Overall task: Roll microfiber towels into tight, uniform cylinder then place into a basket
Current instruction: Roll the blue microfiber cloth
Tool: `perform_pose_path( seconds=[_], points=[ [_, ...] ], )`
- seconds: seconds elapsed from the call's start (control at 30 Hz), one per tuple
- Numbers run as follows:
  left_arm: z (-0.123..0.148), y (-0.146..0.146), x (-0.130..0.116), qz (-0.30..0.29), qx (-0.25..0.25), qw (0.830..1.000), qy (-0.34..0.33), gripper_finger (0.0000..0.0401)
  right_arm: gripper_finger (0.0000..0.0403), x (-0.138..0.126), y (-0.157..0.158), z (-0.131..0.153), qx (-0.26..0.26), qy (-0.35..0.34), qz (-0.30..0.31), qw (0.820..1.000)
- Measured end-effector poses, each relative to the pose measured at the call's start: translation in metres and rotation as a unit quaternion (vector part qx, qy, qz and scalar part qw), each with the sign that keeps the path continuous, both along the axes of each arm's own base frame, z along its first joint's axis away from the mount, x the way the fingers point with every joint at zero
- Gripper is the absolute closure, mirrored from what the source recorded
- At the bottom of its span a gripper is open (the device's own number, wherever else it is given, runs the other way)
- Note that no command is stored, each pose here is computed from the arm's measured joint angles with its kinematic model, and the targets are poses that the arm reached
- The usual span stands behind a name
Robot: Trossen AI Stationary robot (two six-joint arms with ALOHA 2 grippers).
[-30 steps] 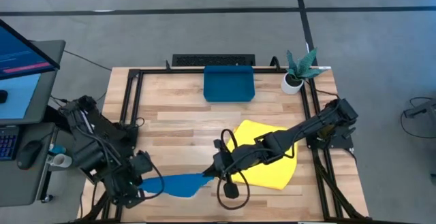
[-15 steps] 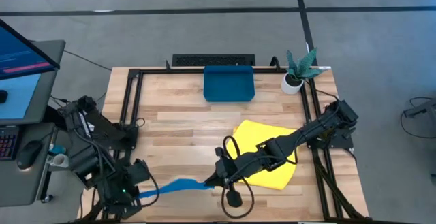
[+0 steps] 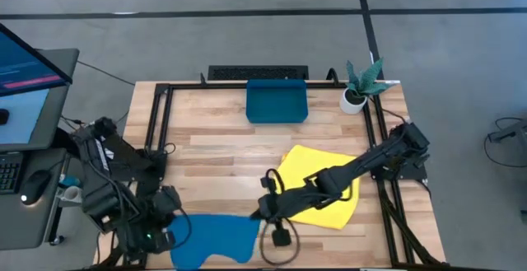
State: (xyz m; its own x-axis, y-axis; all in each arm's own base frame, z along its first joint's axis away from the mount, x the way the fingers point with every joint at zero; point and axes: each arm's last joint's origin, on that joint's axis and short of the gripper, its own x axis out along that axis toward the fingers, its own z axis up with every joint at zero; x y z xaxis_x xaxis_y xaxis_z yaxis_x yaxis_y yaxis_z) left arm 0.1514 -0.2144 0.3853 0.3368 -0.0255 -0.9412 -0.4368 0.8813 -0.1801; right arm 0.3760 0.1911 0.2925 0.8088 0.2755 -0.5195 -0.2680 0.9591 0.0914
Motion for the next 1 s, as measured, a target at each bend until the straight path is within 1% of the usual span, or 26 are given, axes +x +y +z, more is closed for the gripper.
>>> perform_pose_path(
  seconds=[0.07, 0.13, 0.17, 0.27, 0.33, 0.43, 0.47, 0.5, 0.57, 0.67, 0.83, 1.0],
  points=[
    [-0.012, -0.002, 0.002, -0.023, 0.026, 0.999, 0.008, 0.0399, 0.0397, 0.013, -0.007, -0.014, -0.006, 0.011, -0.014, 1.0],
    [-0.03, -0.001, 0.002, -0.023, 0.057, 0.998, 0.027, 0.0399, 0.0393, 0.017, -0.015, -0.031, -0.026, 0.05, -0.024, 0.998],
    [-0.041, 0.002, 0.003, -0.018, 0.078, 0.996, 0.042, 0.0399, 0.0392, 0.022, -0.018, -0.037, -0.029, 0.055, -0.03, 0.998],
    [-0.077, 0.008, 0.002, -0.014, 0.129, 0.987, 0.099, 0.0399, 0.0392, 0.033, -0.031, -0.054, -0.041, 0.076, -0.047, 0.995],
    [-0.097, 0.013, 0.001, -0.012, 0.152, 0.98, 0.129, 0.0399, 0.0396, 0.04, -0.04, -0.063, -0.047, 0.083, -0.056, 0.994],
    [-0.119, 0.021, 0.001, -0.004, 0.181, 0.972, 0.15, 0.0399, 0.0399, 0.044, -0.055, -0.072, -0.066, 0.103, -0.065, 0.99],
    [-0.125, 0.025, 0.0, -0.002, 0.192, 0.968, 0.159, 0.0399, 0.0398, 0.049, -0.059, -0.075, -0.07, 0.1, -0.067, 0.99],
    [-0.13, 0.028, 0.0, -0.004, 0.203, 0.965, 0.168, 0.0399, 0.0396, 0.053, -0.065, -0.077, -0.073, 0.096, -0.07, 0.99],
    [-0.138, 0.033, 0.001, -0.01, 0.223, 0.96, 0.167, 0.0399, 0.0393, 0.053, -0.074, -0.082, -0.089, 0.111, -0.07, 0.987],
    [-0.146, 0.047, 0.004, -0.003, 0.261, 0.948, 0.182, 0.0399, 0.0393, 0.058, -0.089, -0.084, -0.099, 0.109, -0.077, 0.986],
    [-0.156, 0.069, 0.017, 0.004, 0.29, 0.937, 0.196, 0.0399, 0.0397, 0.061, -0.112, -0.089, -0.104, 0.132, -0.098, 0.981],
    [-0.168, 0.089, 0.025, -0.006, 0.304, 0.925, 0.23, 0.0399, 0.0392, 0.061, -0.128, -0.091, -0.124, 0.145, -0.098, 0.977]
  ],
)
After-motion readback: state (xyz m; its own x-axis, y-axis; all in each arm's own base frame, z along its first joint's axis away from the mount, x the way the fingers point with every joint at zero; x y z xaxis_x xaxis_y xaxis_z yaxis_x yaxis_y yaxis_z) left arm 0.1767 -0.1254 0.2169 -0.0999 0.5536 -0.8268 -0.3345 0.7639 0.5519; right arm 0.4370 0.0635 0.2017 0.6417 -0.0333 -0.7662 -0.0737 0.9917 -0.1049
